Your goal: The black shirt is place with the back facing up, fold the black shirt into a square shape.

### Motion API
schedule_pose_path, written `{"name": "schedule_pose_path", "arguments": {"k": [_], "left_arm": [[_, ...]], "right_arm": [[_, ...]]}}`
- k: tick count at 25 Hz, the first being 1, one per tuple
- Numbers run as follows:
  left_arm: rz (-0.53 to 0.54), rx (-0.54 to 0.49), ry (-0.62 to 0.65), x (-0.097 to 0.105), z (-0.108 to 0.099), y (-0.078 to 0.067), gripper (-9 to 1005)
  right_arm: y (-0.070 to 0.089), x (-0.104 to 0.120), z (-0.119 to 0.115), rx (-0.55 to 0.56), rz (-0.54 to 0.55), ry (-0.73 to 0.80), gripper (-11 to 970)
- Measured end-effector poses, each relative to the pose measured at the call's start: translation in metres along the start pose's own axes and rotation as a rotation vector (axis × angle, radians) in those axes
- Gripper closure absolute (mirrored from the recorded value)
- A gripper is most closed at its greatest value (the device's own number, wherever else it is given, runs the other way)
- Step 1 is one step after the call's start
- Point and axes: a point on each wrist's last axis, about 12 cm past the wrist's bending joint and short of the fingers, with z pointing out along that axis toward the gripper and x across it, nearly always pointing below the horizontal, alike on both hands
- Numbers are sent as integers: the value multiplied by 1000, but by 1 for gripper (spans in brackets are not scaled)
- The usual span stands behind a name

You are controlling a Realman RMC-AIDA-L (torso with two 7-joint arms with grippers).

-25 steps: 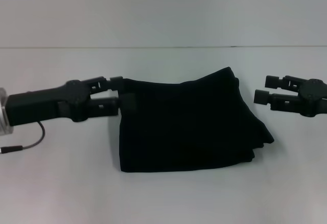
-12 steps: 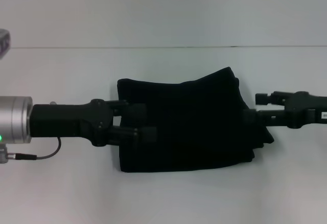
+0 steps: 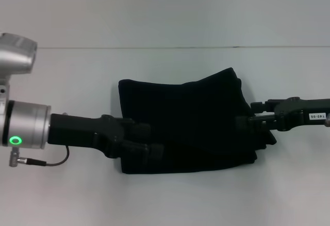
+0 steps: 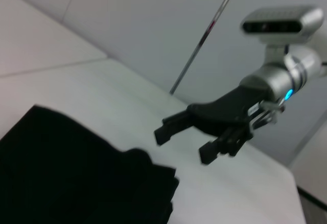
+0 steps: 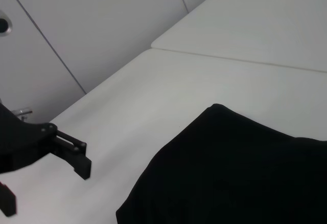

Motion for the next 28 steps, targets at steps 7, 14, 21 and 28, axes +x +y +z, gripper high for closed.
{"name": "schedule_pose_path", "arguments": {"k": [7,14,21,28], "left_arm": [[1,-21,49,0,9,3,77],[0,-33,39,-1,10,5,77],[-1,-71,27,-2,9,9,77],[2,-95,20,-3,8,11,77]], "right_arm": [[0,-1,0,0,9,3,37],[0,-1,0,0,11,2,38],[0,0,0,0,14,4,38],[0,0,1,-2,11,9,39]]}}
